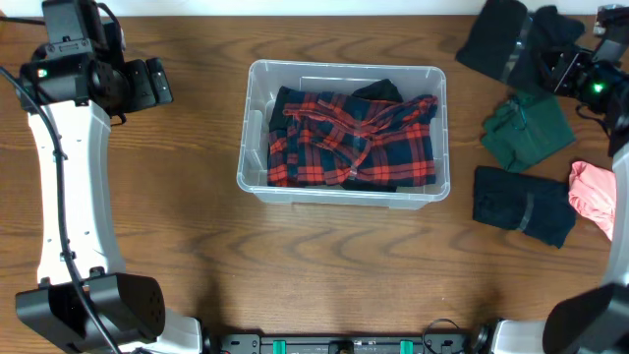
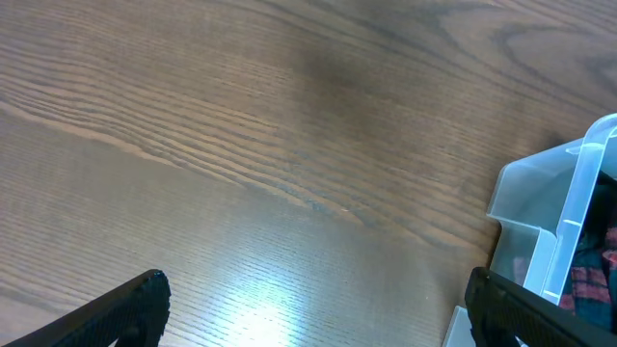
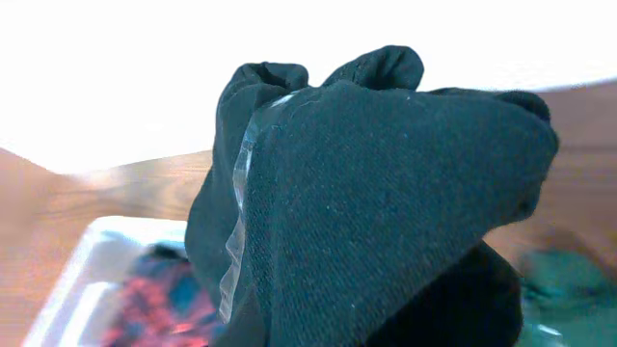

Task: Pack container
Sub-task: 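Carry the black garment with the right gripper over the clear bin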

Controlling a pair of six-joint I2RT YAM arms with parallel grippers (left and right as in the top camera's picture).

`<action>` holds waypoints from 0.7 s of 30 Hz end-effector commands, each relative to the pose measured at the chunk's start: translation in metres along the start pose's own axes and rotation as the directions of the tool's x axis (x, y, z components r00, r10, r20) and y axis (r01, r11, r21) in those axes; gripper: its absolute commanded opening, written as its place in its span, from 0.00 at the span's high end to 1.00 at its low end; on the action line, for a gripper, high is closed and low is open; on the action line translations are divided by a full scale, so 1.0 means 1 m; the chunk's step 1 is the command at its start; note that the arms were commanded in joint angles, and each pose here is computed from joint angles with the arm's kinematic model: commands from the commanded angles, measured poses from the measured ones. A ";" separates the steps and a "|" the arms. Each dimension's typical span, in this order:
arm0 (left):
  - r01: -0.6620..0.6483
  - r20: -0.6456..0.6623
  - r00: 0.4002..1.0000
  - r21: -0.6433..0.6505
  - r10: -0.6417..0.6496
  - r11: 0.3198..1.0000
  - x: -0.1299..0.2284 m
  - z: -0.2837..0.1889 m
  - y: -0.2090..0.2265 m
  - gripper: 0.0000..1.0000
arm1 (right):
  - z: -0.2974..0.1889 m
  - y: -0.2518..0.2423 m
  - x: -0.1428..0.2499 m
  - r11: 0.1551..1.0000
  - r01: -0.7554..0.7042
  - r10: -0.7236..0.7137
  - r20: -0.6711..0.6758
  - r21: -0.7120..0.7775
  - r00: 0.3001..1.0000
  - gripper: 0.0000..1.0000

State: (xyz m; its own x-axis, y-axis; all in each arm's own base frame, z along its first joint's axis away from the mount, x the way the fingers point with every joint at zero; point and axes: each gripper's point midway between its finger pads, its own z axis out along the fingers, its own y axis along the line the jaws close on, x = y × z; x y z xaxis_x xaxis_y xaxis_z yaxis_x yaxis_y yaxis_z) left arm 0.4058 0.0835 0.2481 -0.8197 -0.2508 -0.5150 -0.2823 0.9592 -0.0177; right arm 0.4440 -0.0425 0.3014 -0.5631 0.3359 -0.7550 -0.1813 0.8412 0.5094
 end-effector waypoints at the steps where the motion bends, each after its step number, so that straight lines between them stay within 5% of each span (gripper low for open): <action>1: 0.005 0.015 1.000 -0.002 -0.005 1.000 -0.004 -0.005 0.001 0.02 | -0.004 0.055 0.001 0.971 -0.038 0.029 -0.041 -0.235 0.999 0.99; 15: 0.005 0.014 1.000 -0.002 -0.005 1.000 -0.003 -0.005 0.001 0.02 | 0.079 0.190 0.062 0.943 0.093 -0.140 -0.126 -0.320 0.982 0.99; 21: 0.005 0.014 1.000 -0.002 -0.005 1.000 -0.003 -0.005 0.001 0.02 | 0.132 0.224 0.117 0.925 0.072 -0.164 -0.223 -0.373 0.961 0.99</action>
State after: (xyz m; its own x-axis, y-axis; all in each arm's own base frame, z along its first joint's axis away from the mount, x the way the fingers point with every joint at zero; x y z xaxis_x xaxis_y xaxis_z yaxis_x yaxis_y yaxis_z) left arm 0.4057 0.0834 0.2481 -0.8199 -0.2508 -0.5146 -0.2822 0.9592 -0.0179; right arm 0.4342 0.2226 0.2942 -0.6532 0.0844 -0.7525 -0.5474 0.6340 0.5463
